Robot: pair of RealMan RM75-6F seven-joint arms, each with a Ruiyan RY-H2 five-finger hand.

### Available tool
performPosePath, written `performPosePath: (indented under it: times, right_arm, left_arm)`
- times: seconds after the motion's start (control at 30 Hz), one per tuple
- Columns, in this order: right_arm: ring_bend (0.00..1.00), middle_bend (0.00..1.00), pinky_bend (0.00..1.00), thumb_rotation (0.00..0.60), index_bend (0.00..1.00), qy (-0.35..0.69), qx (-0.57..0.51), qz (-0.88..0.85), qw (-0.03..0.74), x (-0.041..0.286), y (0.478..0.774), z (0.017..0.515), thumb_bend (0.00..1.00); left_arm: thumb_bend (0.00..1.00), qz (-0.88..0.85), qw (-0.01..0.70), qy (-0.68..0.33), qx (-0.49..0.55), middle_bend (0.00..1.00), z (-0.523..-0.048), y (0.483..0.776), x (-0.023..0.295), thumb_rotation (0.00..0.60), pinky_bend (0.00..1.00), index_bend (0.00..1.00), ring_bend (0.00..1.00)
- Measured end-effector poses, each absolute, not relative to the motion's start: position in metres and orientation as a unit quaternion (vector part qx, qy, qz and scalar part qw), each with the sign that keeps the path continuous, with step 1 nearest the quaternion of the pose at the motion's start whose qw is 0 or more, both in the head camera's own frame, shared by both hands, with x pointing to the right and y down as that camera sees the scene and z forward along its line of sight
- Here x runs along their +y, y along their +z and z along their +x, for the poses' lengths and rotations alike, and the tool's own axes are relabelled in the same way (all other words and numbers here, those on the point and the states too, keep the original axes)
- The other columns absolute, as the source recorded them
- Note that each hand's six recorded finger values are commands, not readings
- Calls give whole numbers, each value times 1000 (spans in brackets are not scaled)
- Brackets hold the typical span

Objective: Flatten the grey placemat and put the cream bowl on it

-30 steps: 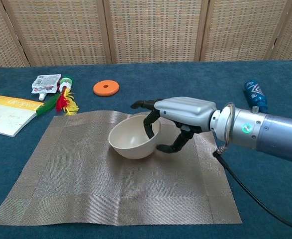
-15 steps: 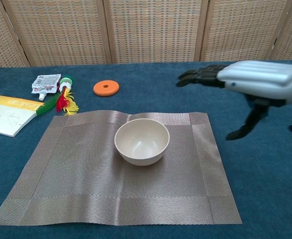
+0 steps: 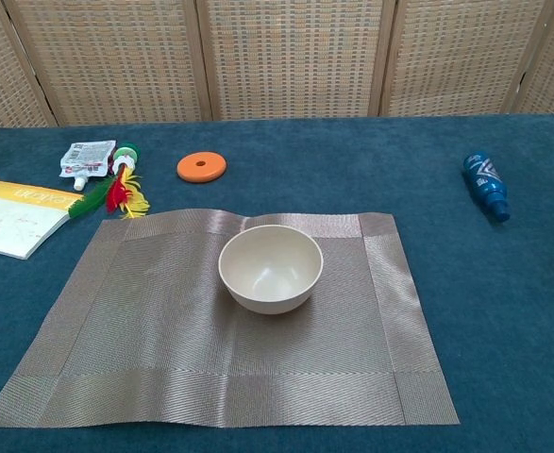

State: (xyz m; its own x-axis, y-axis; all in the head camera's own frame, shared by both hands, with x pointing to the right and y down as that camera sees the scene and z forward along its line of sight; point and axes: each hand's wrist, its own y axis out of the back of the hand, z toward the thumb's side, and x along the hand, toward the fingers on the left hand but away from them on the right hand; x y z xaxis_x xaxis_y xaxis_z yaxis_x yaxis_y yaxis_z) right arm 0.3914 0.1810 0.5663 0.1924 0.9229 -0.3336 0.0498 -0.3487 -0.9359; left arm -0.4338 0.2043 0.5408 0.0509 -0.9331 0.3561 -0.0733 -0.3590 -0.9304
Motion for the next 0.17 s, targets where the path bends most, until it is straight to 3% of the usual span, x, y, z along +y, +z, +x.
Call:
performPosePath:
  times: [0.17]
  right_arm:
    - [0,0,0,600,0,524,-412,-631,398,201,562,411,0]
  left_arm:
    - [0,-612,385,-552,416,0,-439,537,218,600,0,0,0]
